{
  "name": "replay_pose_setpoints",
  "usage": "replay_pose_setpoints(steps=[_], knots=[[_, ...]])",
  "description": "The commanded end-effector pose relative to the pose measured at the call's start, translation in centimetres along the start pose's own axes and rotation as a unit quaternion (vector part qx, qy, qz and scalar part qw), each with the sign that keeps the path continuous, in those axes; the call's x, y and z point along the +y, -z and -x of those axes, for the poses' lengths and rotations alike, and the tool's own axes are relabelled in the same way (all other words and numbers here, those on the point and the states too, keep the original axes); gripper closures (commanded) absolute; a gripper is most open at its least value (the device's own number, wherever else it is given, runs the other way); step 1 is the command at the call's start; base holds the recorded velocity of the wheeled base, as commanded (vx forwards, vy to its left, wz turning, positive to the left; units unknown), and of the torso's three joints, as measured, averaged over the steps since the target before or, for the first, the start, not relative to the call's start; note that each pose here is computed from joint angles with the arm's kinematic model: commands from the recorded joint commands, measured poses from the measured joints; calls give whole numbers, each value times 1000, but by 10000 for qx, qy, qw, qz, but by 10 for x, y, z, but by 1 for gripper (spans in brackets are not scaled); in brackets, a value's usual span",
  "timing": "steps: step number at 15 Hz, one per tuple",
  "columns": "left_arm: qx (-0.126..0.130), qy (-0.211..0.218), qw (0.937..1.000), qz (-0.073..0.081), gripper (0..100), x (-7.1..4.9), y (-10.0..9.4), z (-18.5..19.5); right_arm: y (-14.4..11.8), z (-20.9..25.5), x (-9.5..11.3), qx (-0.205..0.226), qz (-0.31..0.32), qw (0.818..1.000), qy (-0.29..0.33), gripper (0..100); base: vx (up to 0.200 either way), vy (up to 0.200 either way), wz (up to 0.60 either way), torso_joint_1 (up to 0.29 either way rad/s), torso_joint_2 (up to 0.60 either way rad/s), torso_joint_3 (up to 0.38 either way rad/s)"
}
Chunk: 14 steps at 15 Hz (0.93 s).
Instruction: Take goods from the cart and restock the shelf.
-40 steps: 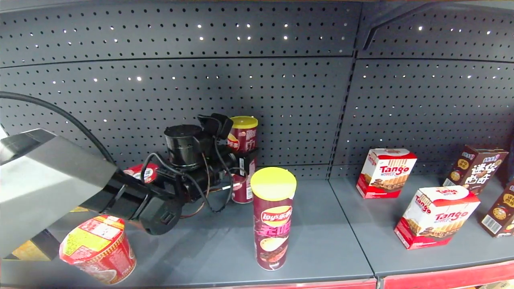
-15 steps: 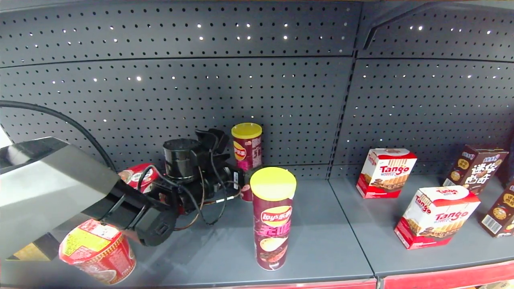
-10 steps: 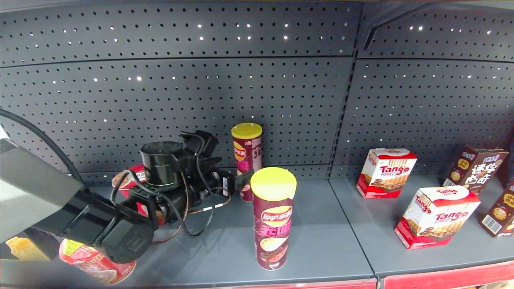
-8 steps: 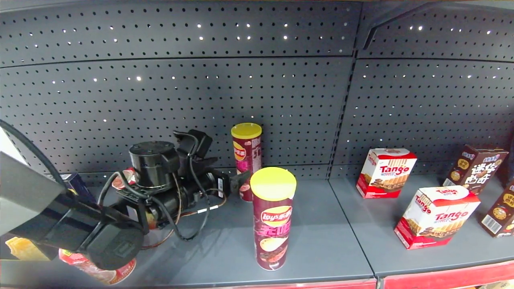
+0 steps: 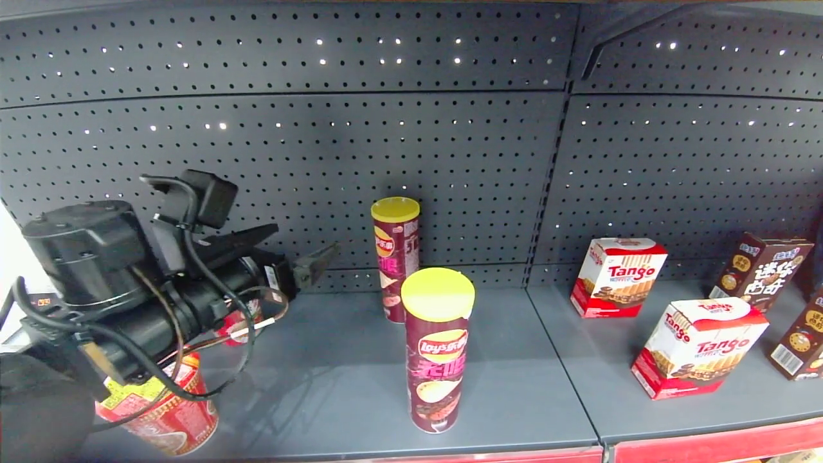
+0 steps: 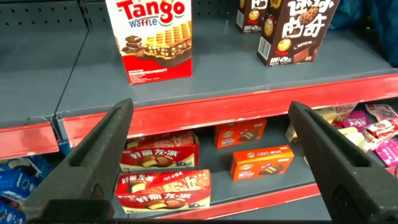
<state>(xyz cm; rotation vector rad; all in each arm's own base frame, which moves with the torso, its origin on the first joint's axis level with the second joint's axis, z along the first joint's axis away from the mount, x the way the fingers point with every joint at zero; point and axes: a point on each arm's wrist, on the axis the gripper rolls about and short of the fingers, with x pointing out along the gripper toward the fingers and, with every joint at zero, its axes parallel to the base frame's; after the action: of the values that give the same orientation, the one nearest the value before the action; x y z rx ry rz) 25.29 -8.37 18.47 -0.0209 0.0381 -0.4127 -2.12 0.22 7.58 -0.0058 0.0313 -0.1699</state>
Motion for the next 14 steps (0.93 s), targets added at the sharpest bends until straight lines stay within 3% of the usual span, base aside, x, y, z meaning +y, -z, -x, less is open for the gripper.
replay_pose_setpoints(steps=[1,4,6,8,9,10,12,14], knots=[[-549,-223,9981,-137,0,4,-30,49,0,0,0,8,1,10000,1,0,0,0,0,0,0,0],[-618,-431,9970,-185,0,1,-42,103,0,0,0,8,1,10000,1,0,0,0,0,0,0,0],[-314,-695,9970,-99,0,-4,-31,145,0,0,0,8,1,10000,1,0,0,0,0,0,0,0],[-161,-1018,9947,-59,0,-6,-11,175,0,0,0,8,1,10000,1,0,0,0,0,0,0,0],[-147,-1034,9945,-50,0,-6,-9,176,0,0,0,8,1,10000,1,0,0,0,0,0,0,0],[-12,-1340,9910,-51,0,-9,20,207,0,0,0,8,1,10000,1,0,0,0,0,0,0,0],[103,-1743,9846,-28,0,-15,54,239,0,0,0,8,1,10000,1,0,0,0,0,0,0,0],[297,-1827,9827,-24,0,-20,81,257,0,0,0,8,1,10000,1,0,0,0,0,0,0,0]])
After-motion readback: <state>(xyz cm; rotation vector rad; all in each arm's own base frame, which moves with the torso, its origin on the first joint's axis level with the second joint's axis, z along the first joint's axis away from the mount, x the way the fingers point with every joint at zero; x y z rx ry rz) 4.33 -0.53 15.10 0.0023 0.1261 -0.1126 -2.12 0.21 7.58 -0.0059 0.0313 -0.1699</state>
